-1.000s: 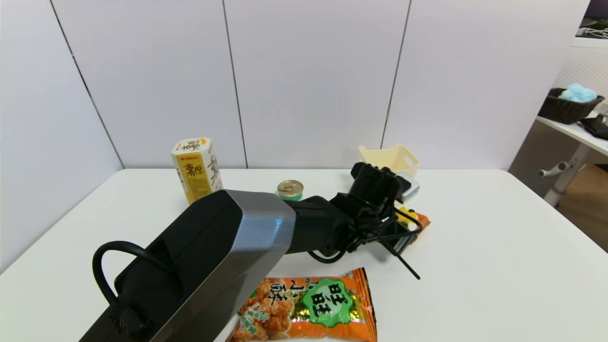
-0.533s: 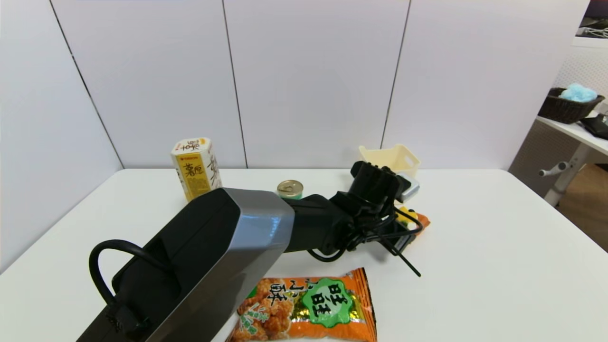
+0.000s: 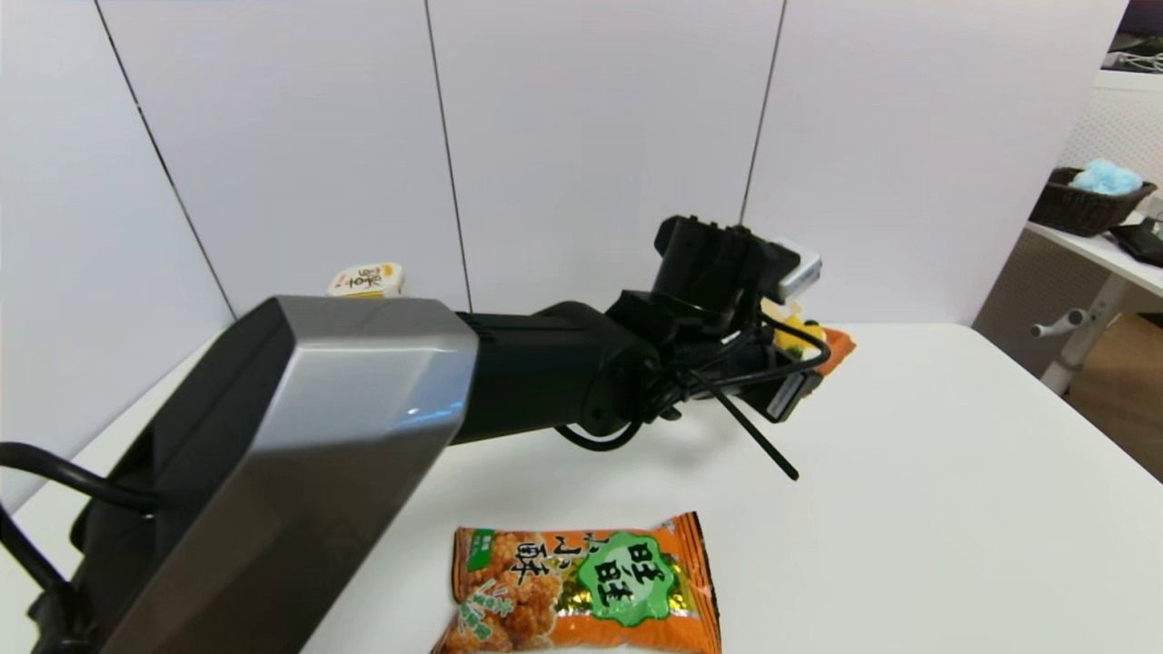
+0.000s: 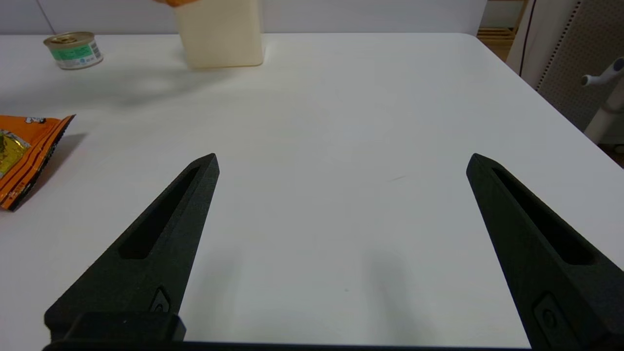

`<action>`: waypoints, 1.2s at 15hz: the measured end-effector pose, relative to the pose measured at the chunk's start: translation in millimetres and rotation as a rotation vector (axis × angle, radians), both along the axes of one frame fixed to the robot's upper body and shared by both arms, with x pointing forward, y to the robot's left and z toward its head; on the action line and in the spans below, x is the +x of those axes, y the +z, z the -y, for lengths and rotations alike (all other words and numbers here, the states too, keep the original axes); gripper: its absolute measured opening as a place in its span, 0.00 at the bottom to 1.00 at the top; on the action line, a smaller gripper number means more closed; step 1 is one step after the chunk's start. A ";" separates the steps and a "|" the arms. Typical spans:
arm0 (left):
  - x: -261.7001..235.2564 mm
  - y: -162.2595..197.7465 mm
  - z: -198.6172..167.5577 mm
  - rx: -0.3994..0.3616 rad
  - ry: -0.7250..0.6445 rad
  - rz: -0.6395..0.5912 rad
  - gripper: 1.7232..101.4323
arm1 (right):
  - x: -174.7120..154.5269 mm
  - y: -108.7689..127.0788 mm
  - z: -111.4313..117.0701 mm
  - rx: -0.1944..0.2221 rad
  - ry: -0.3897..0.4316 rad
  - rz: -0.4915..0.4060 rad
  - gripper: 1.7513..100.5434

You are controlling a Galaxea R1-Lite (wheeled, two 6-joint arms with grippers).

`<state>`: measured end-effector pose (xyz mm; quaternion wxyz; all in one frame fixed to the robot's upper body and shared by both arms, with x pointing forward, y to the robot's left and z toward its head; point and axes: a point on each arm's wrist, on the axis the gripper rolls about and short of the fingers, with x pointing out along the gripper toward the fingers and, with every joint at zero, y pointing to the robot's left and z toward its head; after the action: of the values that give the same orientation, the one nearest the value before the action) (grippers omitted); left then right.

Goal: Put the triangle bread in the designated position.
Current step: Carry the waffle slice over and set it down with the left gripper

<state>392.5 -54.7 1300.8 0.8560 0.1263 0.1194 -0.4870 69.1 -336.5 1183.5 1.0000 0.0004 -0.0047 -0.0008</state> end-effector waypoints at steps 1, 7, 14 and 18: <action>-4.3 15.4 -6.3 -0.021 0.002 0.020 0.56 | 0.0 0.0 0.0 0.000 0.000 0.000 1.00; -25.3 107.2 -82.0 -0.092 0.147 0.194 0.56 | 0.0 0.0 0.0 0.001 0.000 0.000 1.00; -42.2 166.6 -244.6 -0.086 0.552 0.337 0.55 | 0.0 0.0 0.0 0.000 0.000 0.000 1.00; -49.6 176.9 -326.5 -0.068 0.818 0.384 0.55 | 0.0 0.0 0.0 0.000 0.000 0.000 1.00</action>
<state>342.9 271.8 1477.6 0.9883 0.1288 -0.0176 -0.0802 69.1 -336.5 1183.5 1.0000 0.0004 -0.0047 -0.0008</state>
